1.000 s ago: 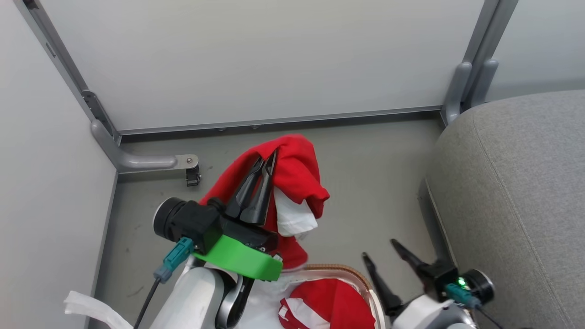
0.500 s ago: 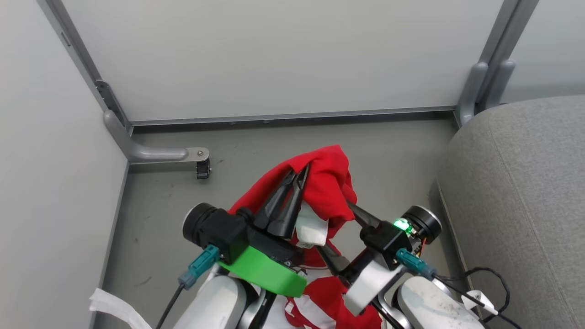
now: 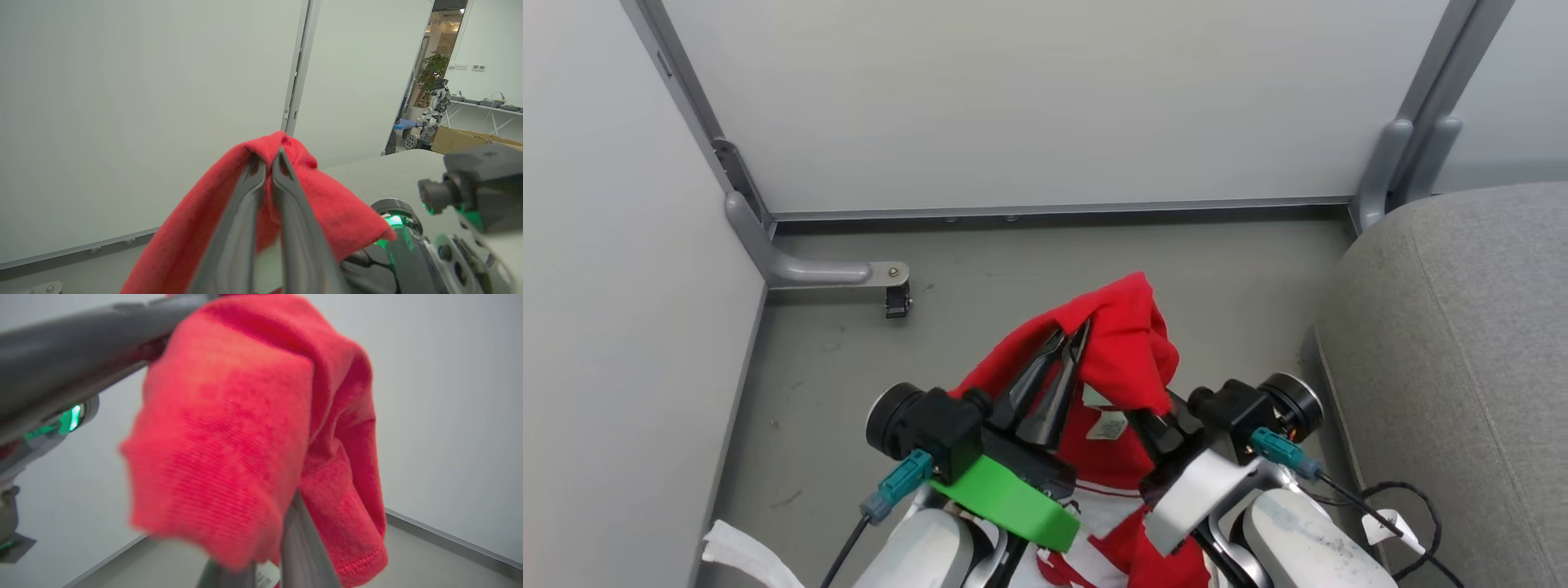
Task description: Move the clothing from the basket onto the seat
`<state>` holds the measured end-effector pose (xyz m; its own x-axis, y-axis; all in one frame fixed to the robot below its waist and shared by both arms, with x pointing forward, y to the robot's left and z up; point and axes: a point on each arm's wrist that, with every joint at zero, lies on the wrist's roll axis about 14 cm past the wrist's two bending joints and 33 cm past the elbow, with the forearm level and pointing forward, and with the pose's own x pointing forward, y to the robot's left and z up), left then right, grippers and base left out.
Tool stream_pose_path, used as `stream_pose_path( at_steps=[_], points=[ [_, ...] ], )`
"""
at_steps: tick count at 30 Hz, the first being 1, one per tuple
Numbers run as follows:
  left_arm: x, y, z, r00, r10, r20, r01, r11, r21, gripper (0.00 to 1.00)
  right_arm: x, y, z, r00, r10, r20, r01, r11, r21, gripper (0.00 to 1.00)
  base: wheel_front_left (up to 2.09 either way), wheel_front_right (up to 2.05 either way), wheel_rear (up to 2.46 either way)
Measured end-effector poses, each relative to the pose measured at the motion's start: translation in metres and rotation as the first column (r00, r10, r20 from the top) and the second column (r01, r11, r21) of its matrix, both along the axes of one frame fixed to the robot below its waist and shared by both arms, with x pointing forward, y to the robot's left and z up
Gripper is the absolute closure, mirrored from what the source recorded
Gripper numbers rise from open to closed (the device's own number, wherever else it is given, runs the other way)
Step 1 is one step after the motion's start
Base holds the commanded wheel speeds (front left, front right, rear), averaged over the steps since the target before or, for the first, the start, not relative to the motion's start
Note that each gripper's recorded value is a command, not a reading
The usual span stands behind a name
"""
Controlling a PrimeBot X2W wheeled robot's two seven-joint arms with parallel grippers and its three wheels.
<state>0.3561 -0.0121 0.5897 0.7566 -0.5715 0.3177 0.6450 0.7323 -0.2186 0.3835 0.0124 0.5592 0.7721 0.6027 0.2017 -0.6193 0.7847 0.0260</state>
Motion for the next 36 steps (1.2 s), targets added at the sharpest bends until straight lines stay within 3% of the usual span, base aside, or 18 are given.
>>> stream_pose_path(
  at_steps=[8, 14, 21, 29, 36],
  points=[
    [0.003, -0.021, -0.018, 0.999, -0.050, -0.020, 0.051, 0.997, 0.055, 0.00, -0.004, -0.048, -0.015, 0.988, -0.145, -0.050, 0.146, 0.989, 0.011, 1.00, 0.00, 0.00, 0.00],
    [0.002, -0.051, -0.022, 0.990, -0.140, -0.016, 0.140, 0.987, 0.074, 0.00, -0.010, -0.104, -0.022, 0.948, -0.310, -0.077, 0.312, 0.950, 0.021, 1.00, 0.00, 0.00, 0.00],
    [-0.009, -0.099, -0.031, 0.956, -0.289, -0.038, 0.292, 0.954, 0.074, 0.00, -0.031, -0.175, -0.032, 0.854, -0.509, -0.108, 0.513, 0.858, 0.018, 1.00, 0.00, 0.00, 0.00],
    [-0.024, -0.141, -0.045, 0.904, -0.421, -0.078, 0.426, 0.902, 0.070, 0.00, -0.060, -0.237, -0.042, 0.732, -0.670, -0.126, 0.673, 0.739, -0.020, 1.00, 0.00, 0.00, 0.00],
    [-0.017, -0.153, -0.058, 0.880, -0.465, -0.091, 0.472, 0.879, 0.070, 0.00, -0.051, -0.296, -0.015, 0.660, -0.751, -0.001, 0.747, 0.656, -0.108, 1.00, 0.00, 0.00, 0.00]
  ],
)
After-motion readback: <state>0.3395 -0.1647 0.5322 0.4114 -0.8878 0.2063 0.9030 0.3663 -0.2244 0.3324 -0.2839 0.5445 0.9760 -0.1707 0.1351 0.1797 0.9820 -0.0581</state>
